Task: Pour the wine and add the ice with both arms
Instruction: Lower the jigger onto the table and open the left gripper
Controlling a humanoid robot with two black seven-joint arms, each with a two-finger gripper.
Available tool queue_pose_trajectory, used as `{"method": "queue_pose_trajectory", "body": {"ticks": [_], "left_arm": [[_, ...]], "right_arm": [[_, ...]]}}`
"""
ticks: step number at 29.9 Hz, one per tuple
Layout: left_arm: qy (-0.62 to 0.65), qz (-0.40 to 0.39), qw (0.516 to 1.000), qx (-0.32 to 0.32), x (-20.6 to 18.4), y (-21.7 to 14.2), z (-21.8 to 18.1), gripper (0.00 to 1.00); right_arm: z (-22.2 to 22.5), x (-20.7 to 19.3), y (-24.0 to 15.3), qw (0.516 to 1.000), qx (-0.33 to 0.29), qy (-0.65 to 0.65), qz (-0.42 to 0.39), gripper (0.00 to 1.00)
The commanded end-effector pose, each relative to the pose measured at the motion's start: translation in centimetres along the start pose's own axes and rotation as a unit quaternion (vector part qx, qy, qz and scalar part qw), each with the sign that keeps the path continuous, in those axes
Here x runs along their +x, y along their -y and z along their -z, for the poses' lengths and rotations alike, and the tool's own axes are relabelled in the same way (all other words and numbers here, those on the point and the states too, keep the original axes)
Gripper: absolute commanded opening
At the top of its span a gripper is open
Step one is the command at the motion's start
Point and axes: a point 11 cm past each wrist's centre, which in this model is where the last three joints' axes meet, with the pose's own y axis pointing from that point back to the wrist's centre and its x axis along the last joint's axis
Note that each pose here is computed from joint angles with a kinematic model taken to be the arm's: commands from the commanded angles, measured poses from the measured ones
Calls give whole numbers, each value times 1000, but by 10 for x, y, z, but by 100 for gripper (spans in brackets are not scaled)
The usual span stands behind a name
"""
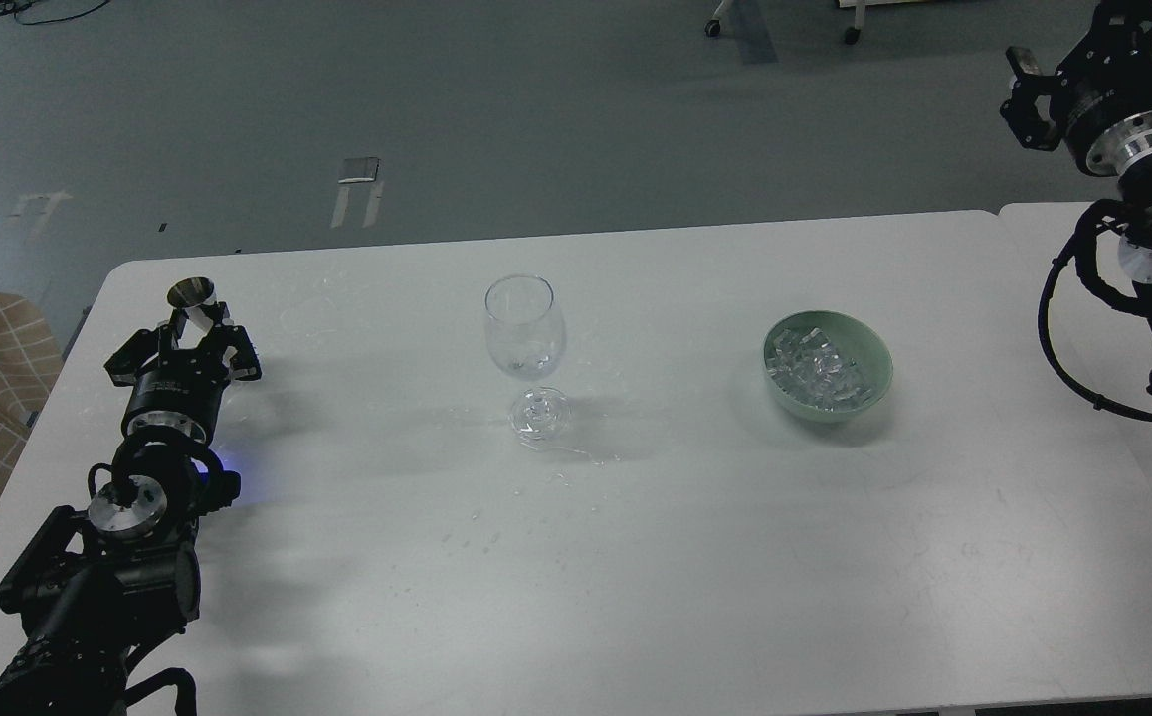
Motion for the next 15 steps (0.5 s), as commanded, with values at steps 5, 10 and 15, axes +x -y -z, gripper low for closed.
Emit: {"method": "queue_pose_trajectory", "body": {"ticks": [5,10,15], "left_arm": [[1,-1,1000,1,0,0,-1,46],[2,-2,1000,2,0,0,-3,53],[4,0,1000,3,-2,1,-3,56]], "right_arm": [[0,0,0,1000,0,0,0,100],[0,1,0,1000,0,-1,0,100],[-1,1,-1,1000,-1,0,0,100]]}}
